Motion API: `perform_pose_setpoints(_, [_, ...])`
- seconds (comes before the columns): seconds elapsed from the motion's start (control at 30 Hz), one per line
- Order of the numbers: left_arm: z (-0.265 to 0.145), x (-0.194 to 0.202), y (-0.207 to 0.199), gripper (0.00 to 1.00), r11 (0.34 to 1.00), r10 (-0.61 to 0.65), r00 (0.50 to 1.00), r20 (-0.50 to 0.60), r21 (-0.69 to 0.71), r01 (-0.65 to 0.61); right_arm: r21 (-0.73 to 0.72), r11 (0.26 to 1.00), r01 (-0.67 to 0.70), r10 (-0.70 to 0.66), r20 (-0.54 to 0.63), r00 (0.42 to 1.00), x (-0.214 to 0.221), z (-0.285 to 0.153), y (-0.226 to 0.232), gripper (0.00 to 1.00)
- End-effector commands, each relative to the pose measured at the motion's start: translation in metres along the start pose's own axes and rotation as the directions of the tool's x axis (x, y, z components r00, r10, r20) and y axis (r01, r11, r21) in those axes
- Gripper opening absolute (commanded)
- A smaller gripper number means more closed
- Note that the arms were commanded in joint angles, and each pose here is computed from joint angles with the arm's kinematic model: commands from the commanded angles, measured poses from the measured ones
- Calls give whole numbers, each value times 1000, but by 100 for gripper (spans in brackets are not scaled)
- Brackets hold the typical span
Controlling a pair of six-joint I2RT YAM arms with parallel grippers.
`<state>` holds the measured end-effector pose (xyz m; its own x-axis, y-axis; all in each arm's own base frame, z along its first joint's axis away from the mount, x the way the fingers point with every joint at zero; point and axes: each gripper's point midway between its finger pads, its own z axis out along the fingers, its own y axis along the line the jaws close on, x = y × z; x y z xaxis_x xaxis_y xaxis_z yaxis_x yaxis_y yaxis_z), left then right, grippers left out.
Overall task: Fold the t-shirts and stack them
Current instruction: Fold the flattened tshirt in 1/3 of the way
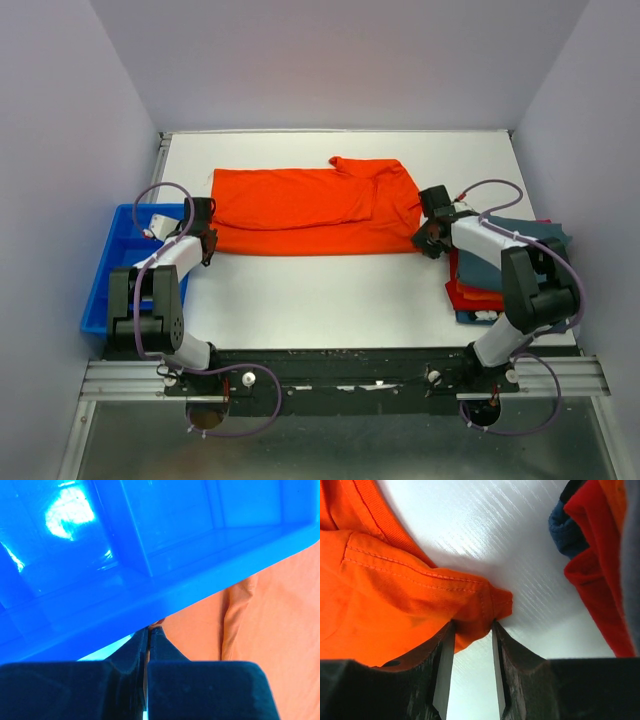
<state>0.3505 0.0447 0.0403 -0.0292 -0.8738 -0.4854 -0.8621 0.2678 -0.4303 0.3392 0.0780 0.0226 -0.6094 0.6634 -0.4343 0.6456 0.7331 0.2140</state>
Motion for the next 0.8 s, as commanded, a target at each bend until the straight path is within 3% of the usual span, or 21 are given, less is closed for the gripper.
perform_pose_setpoints(0.0, [2, -5, 6, 0, 1000, 3, 1000, 22, -8, -3, 63, 998, -25, 23, 40, 999, -6, 6, -7, 40])
perform_pose_setpoints(0.1, [0, -6, 5, 0, 1000, 7, 1000, 27, -5, -7, 78, 996, -39, 34, 63, 997, -9, 6, -11, 29])
perform_pose_setpoints(0.2, [-1, -7, 5, 0, 1000, 9, 999, 31, -3, -9, 65, 997, -39, 33, 83, 996, -14, -1, -11, 1])
perform_pose_setpoints(0.4, [-5, -5, -5, 0, 999, 36, 999, -2, 16, -36, 15, 1000, -5, 3, 131, 991, -35, -21, 4, 1])
perform_pose_setpoints(0.53, [-15, -14, -30, 0, 999, 36, 999, -22, 31, -35, -82, 996, 33, -19, 165, 986, -60, -44, 39, 1])
perform_pose_setpoints(0.77, [-83, -72, -87, 0, 989, -27, 998, 58, 148, 18, -284, 955, 82, 17, 331, 943, -139, -152, 101, 1])
